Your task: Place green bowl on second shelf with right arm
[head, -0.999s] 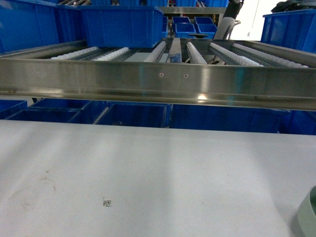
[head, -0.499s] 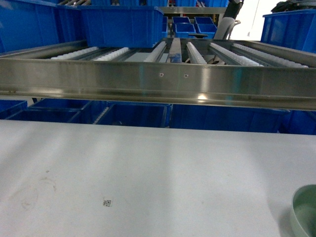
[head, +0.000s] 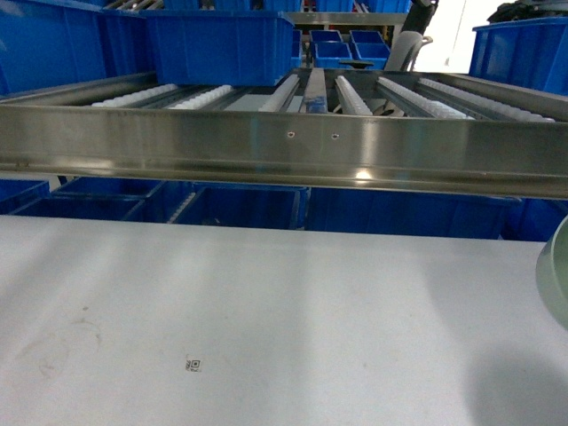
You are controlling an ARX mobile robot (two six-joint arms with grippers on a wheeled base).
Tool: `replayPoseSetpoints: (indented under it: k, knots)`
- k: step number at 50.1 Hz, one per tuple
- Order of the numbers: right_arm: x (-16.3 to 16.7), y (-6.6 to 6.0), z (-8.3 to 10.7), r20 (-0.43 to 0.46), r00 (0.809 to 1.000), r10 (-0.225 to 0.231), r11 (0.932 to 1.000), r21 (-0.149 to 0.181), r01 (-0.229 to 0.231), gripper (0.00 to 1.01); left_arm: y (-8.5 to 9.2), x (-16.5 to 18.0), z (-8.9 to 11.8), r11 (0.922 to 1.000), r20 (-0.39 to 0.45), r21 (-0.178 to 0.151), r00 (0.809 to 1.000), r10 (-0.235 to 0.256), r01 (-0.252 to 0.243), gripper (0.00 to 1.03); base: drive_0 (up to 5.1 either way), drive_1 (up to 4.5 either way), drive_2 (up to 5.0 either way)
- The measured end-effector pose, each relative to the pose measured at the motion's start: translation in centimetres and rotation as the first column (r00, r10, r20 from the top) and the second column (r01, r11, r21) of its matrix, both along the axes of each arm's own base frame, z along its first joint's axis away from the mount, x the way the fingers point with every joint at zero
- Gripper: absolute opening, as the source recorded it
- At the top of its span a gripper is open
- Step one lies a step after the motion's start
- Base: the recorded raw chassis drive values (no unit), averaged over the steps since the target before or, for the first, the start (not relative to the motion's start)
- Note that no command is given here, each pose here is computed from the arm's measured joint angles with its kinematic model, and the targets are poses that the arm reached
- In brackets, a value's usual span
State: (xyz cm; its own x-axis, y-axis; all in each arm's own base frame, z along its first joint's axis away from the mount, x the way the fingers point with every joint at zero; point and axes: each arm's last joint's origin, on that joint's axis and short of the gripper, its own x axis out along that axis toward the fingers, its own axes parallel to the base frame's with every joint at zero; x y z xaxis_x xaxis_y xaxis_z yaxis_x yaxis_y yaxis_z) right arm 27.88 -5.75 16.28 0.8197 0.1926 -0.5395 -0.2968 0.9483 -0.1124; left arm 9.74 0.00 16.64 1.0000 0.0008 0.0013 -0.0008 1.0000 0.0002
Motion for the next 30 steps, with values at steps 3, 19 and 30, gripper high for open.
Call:
replayPoseSetpoints:
  k: [3, 19, 30]
  knots:
    - [-0.4, 0.1, 1.0, 0.043, 0.999, -0.002, 0.9998, 0.018, 0.002, 0.02, 0.0, 0.0, 0.0, 1.0, 0.0, 0.0, 1.0, 0.0, 0.0, 0.98, 0.0, 0.0, 0.0]
    - [-6.4, 1.2, 7.2, 0.33, 0.941, -0.078, 0.9799, 0.199, 0.011, 0.02, 0.0, 0.0, 0.0, 1.0, 0.0, 0.0, 1.0, 0.0, 0.0, 0.98, 0.0, 0.0, 0.0]
    - [-10.7, 2.5, 7.7, 0.399, 0.909, -0.119, 0.9584, 0.285, 0.001, 0.02, 0.0, 0.0, 0.0, 1.0, 0.0, 0.0, 1.0, 0.0, 0.0, 0.98, 0.0, 0.0, 0.0]
